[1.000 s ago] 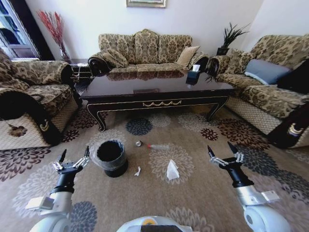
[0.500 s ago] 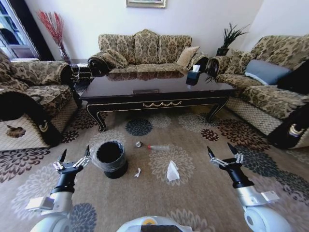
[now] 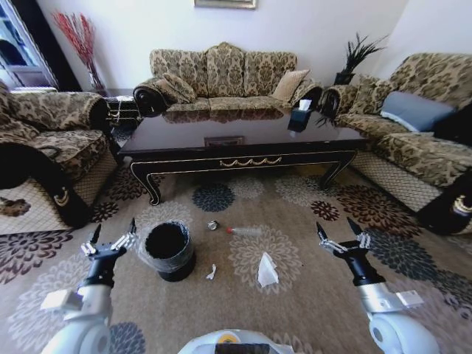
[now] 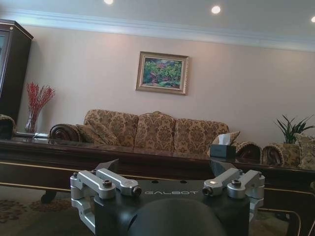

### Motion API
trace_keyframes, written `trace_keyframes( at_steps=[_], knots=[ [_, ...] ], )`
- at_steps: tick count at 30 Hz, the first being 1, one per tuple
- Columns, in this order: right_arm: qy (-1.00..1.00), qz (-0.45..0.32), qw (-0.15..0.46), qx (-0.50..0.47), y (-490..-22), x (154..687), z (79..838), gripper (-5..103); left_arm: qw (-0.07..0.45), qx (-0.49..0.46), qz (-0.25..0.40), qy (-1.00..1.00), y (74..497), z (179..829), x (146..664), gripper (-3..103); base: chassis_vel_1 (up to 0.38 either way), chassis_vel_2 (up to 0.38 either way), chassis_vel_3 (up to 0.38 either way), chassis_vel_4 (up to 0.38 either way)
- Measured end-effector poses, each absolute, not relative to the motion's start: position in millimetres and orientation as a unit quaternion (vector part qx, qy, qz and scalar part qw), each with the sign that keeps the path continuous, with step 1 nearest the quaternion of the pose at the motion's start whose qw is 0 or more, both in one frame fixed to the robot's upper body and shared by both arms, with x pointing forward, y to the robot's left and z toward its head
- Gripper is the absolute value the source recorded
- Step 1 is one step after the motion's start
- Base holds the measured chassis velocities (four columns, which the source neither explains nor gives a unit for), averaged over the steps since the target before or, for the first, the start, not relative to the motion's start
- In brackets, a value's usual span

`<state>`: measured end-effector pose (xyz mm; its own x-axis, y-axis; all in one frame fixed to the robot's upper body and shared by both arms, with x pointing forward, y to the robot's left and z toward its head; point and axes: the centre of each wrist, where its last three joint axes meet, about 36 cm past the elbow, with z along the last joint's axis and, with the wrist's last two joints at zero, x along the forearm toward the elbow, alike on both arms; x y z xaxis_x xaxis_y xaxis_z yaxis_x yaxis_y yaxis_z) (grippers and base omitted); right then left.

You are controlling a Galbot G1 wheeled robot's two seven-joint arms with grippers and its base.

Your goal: Move to the front of the table and pick up the trash from the floor, then place it into the trash bin.

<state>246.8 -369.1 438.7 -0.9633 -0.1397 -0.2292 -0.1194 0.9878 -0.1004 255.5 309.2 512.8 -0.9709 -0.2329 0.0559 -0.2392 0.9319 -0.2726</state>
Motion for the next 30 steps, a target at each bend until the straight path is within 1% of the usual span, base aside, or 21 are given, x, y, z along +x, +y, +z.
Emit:
trace_keyframes(
  at_steps=[1,2,4,5,6,9,10,11,13,15,19,21,30],
  knots=[
    [0.99,-0.043,0.118,-0.066,-369,247,438,100,0.041,0.124,0.148,-0.98,313,515,262,100,0.0,0.0,0.0,0.0],
    [0.99,-0.043,0.118,-0.066,-369,247,438,100,0.041,0.124,0.148,-0.98,313,515,262,100,0.0,0.0,0.0,0.0],
    [0.99,-0.043,0.115,-0.067,-368,247,436,100,0.113,0.137,0.154,-0.972,325,514,282,100,0.0,0.0,0.0,0.0],
    [0.99,-0.043,0.113,-0.067,-368,247,435,100,0.139,0.139,0.156,-0.968,331,512,291,100,0.0,0.0,0.0,0.0],
    [0.99,-0.043,0.113,-0.067,-368,247,435,100,0.139,0.139,0.156,-0.968,331,512,291,100,0.0,0.0,0.0,0.0],
    [0.992,-0.044,0.102,-0.063,-369,246,427,100,0.194,0.137,0.168,-0.957,347,505,315,100,0.0,0.0,0.0,0.0],
    [0.992,-0.044,0.098,-0.062,-370,246,424,100,0.206,0.134,0.171,-0.954,350,503,322,100,0.0,0.0,0.0,0.0],
    [0.992,-0.044,0.098,-0.062,-370,246,424,100,0.206,0.134,0.171,-0.954,350,503,322,100,0.0,0.0,0.0,0.0],
    [0.993,-0.04,0.091,-0.058,-370,244,415,100,0.238,0.125,0.175,-0.947,356,496,340,100,0.0,0.0,0.0,0.0],
    [0.994,-0.035,0.084,-0.054,-369,243,409,100,0.258,0.123,0.165,-0.944,356,489,355,100,0.0,0.0,0.0,0.0],
    [0.995,-0.034,0.078,-0.049,-370,241,402,100,0.276,0.128,0.146,-0.941,354,478,376,100,0.0,0.0,0.0,0.0],
    [0.995,-0.035,0.076,-0.045,-373,240,398,100,0.284,0.14,0.148,-0.937,350,473,388,100,0.0,0.0,0.0,0.0],
    [0.996,-0.041,0.07,-0.039,-382,236,388,100,0.306,0.179,0.159,-0.921,344,458,398,100,0.0,0.0,0.0,0.0]
  ],
)
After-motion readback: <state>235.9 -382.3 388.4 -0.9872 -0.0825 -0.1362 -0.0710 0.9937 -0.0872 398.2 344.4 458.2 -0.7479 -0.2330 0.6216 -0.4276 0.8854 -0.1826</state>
